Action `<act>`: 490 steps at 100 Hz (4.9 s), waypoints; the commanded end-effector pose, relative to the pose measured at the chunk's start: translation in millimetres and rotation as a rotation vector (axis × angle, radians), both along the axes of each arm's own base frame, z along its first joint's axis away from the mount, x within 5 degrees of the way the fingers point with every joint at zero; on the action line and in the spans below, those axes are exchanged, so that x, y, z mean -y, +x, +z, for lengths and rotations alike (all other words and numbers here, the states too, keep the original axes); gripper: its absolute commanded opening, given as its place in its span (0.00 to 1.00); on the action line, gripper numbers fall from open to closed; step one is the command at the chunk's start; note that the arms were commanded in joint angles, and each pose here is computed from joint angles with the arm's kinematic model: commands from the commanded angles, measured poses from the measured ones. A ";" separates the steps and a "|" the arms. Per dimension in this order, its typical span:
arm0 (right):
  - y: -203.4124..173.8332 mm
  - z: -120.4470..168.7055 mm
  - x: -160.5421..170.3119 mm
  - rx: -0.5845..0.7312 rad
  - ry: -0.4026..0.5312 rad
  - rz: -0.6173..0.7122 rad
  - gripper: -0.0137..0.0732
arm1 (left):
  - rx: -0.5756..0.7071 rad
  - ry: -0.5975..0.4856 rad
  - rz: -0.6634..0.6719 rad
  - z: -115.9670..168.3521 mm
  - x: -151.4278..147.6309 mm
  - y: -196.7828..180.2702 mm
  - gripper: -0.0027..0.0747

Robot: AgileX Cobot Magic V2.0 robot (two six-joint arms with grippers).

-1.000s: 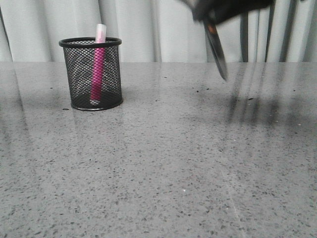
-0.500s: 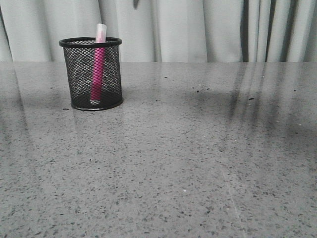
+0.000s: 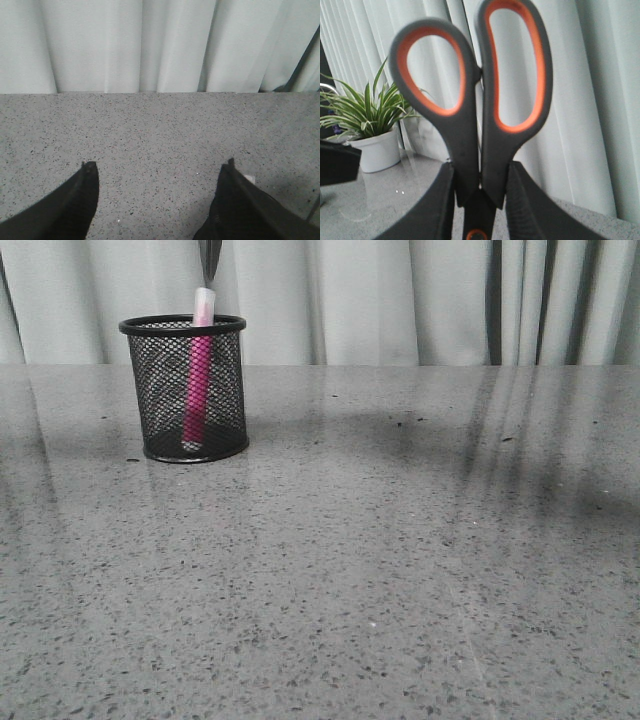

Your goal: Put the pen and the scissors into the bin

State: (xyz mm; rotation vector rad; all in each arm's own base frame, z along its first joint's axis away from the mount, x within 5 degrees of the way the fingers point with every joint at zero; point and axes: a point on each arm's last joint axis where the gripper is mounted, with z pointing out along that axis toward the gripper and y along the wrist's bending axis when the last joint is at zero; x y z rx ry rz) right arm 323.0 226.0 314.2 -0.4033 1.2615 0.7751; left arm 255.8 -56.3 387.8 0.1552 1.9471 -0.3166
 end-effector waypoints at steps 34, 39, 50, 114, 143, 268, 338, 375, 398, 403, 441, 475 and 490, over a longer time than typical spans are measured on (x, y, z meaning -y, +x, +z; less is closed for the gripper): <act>5.5 -11.9 -17.4 0.034 0.015 0.046 0.07 | 0.109 -0.031 0.024 21.7 -2.9 -5.1 0.63; 6.1 -15.7 -19.3 0.028 0.007 0.051 0.07 | 0.109 -0.031 0.024 21.7 -2.9 -5.1 0.63; 6.9 -23.1 -23.2 0.011 -0.009 0.058 0.07 | 0.109 -0.031 0.024 21.7 -2.9 -5.1 0.63; 2.8 -44.0 -23.3 -0.041 -0.096 0.076 0.07 | 0.109 -0.031 0.024 21.7 -2.9 -5.1 0.63; 1.6 -44.5 -24.6 -0.029 -0.115 0.091 0.10 | 0.109 -0.031 0.024 21.7 -2.9 -5.1 0.63; -17.6 47.2 39.2 0.035 -0.149 -0.088 0.08 | 0.081 0.019 0.011 18.0 -3.2 -6.1 0.46; -187.7 16.8 159.4 -0.001 -0.289 -0.304 0.09 | 0.429 -0.025 0.148 -46.7 -36.5 -132.1 0.01; -249.8 -38.5 187.5 0.045 -0.254 -0.338 0.09 | 0.520 -0.094 0.164 -94.7 -46.0 -183.9 0.01; -253.2 -52.0 194.2 -0.038 -0.301 -0.381 0.09 | 0.538 -0.109 0.166 -97.6 -46.9 -189.2 0.01; -253.2 -52.0 194.2 -0.038 -0.301 -0.381 0.09 | 0.540 -0.110 0.167 -97.5 -47.0 -189.2 0.01; -253.2 -52.0 194.2 -0.038 -0.301 -0.381 0.09 | 0.538 -0.109 0.166 -97.6 -46.9 -189.2 0.01; -253.2 -52.0 194.2 -0.038 -0.301 -0.381 0.09 | 0.538 -0.109 0.166 -97.6 -46.9 -189.2 0.01; -253.2 -52.0 194.2 -0.038 -0.301 -0.381 0.09 | 0.538 -0.109 0.166 -97.6 -46.9 -189.2 0.01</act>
